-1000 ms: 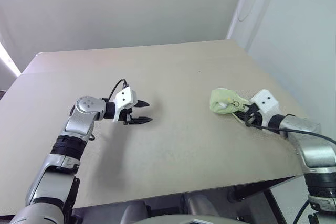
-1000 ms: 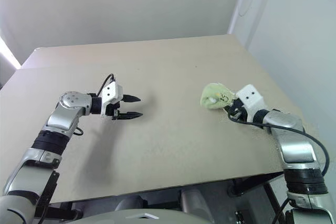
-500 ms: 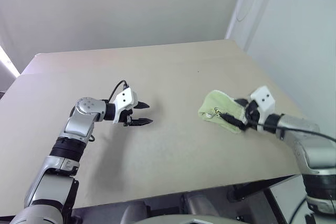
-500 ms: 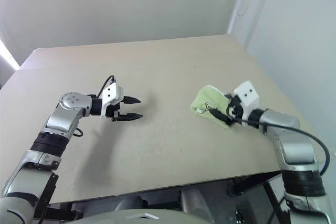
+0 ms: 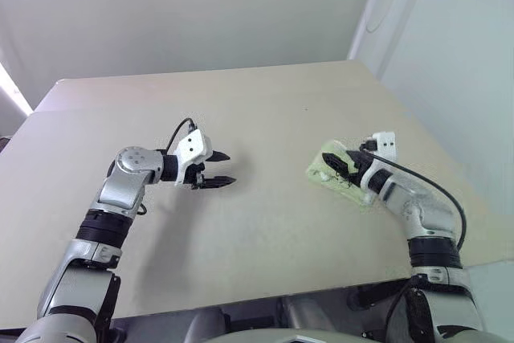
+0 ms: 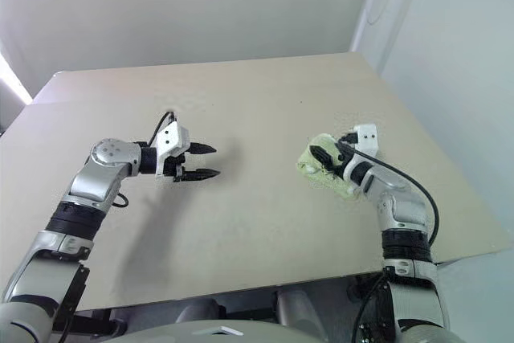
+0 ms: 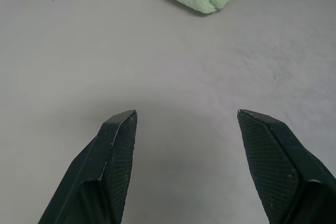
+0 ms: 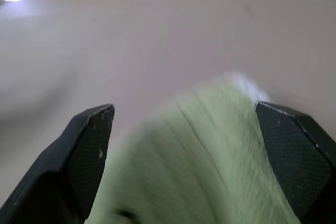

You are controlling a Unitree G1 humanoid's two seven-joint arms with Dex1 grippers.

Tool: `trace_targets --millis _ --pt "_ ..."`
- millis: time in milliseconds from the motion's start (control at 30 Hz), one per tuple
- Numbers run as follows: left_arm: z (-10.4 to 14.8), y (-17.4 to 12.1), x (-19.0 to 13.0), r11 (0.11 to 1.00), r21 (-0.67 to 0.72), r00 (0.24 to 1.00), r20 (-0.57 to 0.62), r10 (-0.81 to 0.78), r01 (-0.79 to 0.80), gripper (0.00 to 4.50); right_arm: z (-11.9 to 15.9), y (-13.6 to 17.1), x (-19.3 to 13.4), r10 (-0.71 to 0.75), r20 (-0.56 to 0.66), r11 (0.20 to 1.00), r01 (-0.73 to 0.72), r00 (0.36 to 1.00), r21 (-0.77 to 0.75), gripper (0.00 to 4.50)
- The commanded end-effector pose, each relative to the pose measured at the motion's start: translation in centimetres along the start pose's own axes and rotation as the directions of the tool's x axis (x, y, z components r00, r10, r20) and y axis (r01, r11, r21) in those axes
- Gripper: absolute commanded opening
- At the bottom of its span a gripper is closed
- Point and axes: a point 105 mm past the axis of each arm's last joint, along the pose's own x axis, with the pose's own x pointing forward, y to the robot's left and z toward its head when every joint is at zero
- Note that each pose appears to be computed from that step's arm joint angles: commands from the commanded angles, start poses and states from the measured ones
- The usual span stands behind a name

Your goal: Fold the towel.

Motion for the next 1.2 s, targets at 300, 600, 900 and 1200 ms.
trace_targets --millis 300,600,900,1200 --pt "3.6 0.5 -1.3 1.000 -0.015 0.995 0.094 0.012 -0.011 3.22 -2.7 0.2 1.3 -0.037 -0.035 0.976 0.029 0.999 -0.218 4.48" --pt "3.5 -0.3 -2.5 0.990 -0.115 0.990 0.119 -0.071 0.085 3.22 3.5 2.7 -0.9 0.134 0.034 0.936 -0.115 0.990 -0.332 4.48" --pt "2.3 -0.3 -3.0 0.988 -0.115 0.990 0.103 -0.094 0.105 3.22 4.7 4.0 -0.7 0.179 0.034 0.931 -0.158 0.983 -0.329 4.48" --pt "1.6 -0.3 -3.6 0.991 -0.103 0.992 0.097 -0.079 0.089 3.22 -1.8 2.4 1.9 0.070 -0.148 0.905 -0.125 0.987 -0.407 4.48"
